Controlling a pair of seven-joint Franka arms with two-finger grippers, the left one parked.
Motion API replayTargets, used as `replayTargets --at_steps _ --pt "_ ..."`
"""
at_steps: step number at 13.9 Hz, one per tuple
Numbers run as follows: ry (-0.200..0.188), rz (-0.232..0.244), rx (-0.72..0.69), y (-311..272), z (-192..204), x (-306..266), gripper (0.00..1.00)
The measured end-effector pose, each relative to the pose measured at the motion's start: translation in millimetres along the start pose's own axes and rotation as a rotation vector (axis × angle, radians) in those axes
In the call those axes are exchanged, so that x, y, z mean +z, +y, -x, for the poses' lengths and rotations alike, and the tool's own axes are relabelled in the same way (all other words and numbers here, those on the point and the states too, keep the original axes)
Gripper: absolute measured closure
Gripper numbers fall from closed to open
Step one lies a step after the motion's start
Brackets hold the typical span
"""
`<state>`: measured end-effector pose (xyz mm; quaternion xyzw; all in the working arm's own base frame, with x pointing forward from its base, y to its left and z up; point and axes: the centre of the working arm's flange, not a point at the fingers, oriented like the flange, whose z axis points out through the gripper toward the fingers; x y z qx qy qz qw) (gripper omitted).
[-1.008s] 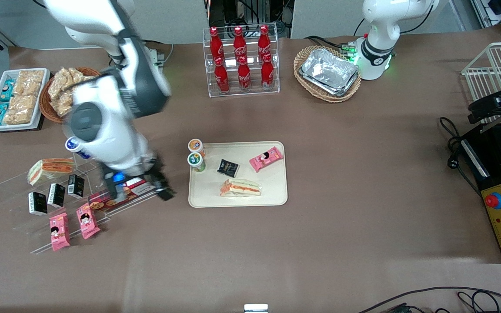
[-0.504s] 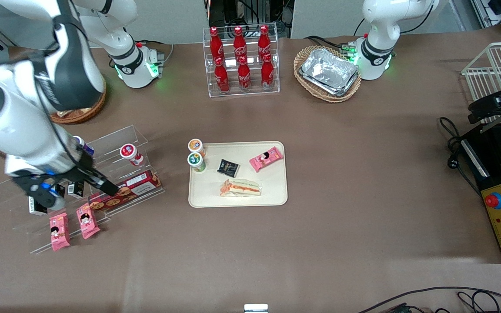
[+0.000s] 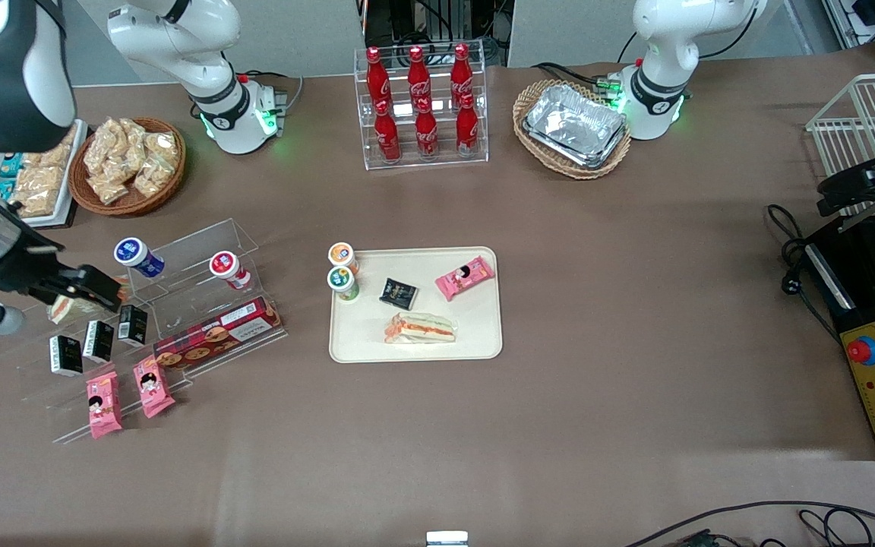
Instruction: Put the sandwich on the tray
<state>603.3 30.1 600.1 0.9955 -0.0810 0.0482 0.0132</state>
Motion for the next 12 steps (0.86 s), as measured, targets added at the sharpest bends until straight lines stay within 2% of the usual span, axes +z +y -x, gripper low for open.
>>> replayTargets --at_steps 4,7,12 --pt "-0.017 0.002 0.016 19.7 7.0 -12.4 0.0" --pt "-0.072 0.017 0.002 18.4 22.7 -21.7 0.0" --pt "-0.067 0.03 -0.009 16.0 41.5 -41.8 0.0"
